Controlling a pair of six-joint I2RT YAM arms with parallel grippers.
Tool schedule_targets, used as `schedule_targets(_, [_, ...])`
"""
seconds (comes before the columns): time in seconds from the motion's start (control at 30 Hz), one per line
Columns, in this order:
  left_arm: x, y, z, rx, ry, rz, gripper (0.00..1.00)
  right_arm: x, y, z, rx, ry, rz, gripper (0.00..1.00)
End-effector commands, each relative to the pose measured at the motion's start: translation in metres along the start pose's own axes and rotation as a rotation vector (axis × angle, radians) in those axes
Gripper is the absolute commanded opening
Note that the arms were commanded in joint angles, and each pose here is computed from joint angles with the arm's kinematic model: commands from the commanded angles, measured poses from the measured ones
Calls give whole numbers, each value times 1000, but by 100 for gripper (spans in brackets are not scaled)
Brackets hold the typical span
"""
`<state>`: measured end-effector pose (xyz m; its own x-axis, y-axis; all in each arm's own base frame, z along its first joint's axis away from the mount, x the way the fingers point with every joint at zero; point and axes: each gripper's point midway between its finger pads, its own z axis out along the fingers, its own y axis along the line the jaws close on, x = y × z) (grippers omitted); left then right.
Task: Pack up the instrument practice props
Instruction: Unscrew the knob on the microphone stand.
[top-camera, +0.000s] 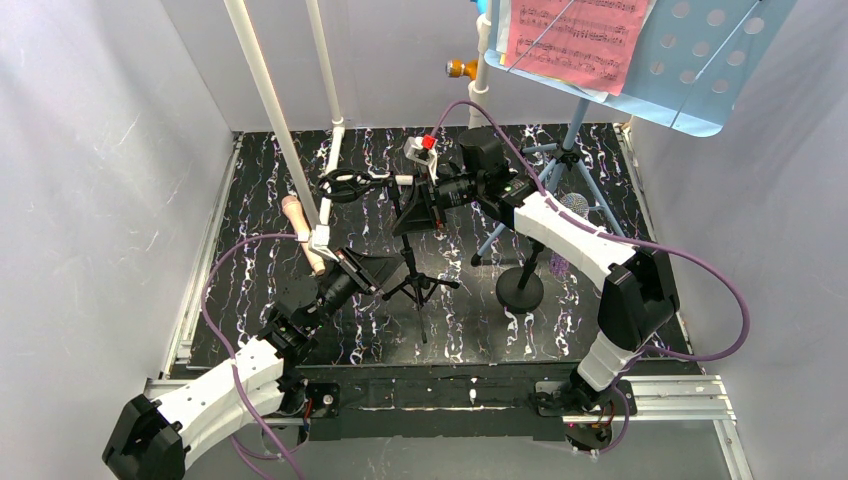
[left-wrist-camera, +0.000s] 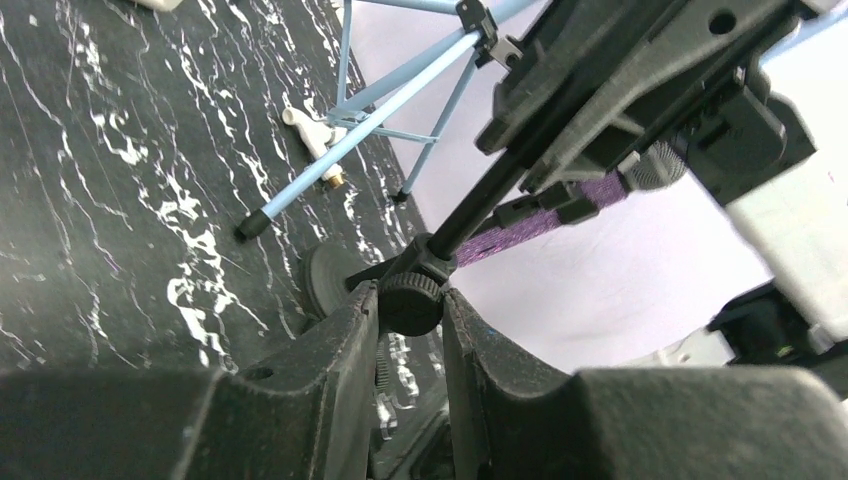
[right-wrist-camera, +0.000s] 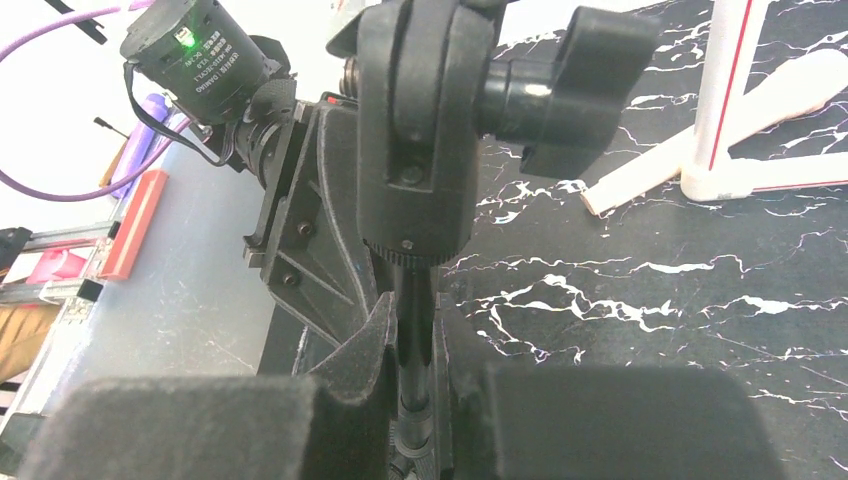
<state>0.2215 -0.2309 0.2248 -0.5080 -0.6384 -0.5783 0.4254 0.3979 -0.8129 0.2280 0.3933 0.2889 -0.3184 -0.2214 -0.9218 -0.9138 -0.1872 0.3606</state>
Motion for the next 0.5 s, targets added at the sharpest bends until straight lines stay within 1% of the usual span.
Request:
schedule_targets(0.0, [-28, -5, 3, -34, -130, -235, 0, -24, 17, -7, -23, -49, -98, 1])
schedule_targets(0.13, [-31, -1, 3, -93, -147, -478, 0, -21, 13, -6, -14, -46, -98, 1])
schedule_targets(0.23, [-33, -3, 4, -128, -142, -595, 0, -20, 12, -6, -7, -45, -99, 1])
schedule_targets(0.3, [-33, -8, 6, -139, -127, -626, 0, -18, 11, -5, -5, -42, -97, 1])
schedule_targets(0.47, [-37, -14, 7, -132, -122, -630, 0, -16, 8, -6, 6, -40, -100, 1])
